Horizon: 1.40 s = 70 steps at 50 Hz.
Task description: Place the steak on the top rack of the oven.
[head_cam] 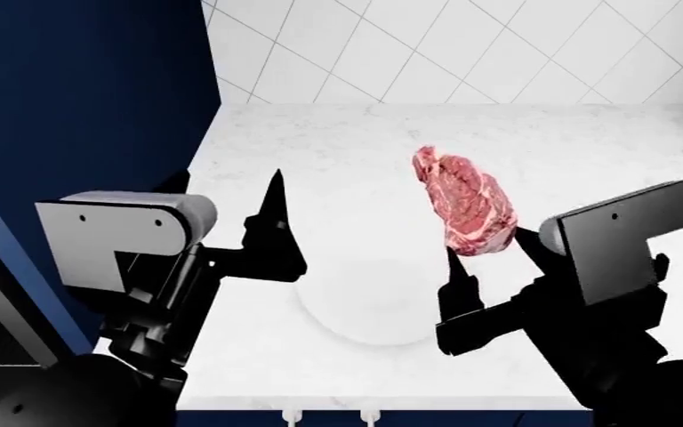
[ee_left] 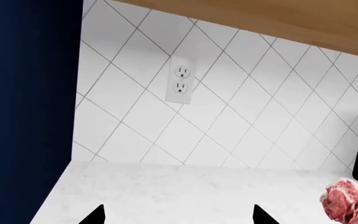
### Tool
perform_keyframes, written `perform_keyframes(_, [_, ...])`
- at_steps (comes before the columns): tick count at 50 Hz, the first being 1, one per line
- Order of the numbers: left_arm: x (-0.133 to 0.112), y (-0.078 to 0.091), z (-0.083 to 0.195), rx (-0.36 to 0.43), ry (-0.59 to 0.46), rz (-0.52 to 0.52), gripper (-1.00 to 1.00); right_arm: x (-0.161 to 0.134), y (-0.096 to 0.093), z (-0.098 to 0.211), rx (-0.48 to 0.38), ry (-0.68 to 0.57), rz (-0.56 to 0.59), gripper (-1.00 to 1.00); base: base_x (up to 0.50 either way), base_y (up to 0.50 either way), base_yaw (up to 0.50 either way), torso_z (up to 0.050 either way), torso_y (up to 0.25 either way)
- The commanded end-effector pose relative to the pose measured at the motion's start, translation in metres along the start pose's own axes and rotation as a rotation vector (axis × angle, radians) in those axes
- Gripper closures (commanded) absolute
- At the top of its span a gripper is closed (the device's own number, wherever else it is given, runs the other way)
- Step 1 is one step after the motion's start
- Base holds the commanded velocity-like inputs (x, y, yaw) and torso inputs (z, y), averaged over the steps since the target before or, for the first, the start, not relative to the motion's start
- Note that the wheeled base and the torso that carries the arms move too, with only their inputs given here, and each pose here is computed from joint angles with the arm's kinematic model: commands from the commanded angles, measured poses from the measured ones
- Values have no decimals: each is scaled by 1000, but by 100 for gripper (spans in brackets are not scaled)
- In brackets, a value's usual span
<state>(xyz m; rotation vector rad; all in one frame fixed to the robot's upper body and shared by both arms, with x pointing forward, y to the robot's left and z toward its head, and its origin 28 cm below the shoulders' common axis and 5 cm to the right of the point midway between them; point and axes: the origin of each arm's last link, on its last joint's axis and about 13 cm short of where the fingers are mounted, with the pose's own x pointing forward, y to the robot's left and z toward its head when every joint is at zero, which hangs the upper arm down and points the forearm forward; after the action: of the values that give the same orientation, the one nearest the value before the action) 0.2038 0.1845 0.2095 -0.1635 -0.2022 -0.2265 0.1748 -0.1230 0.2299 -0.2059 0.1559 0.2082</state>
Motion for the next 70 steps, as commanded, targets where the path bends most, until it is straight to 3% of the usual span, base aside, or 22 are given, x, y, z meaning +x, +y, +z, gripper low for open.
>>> perform_keyframes(1, [-4, -1, 2, 11, -17, -9, -100, -15, 3, -3, 38, -110, -119, 100, 0, 0, 0, 0, 0])
perform_keyframes(16, [-5, -1, 3, 8, -23, -6, -100, -25, 6, -5, 47, -141, -143, 100, -71, 0, 0, 0, 0])
perform_keyframes(70, [-5, -2, 6, 5, -27, -12, -100, -28, 5, -4, 35, -157, -148, 100, -322, 0, 0, 0, 0])
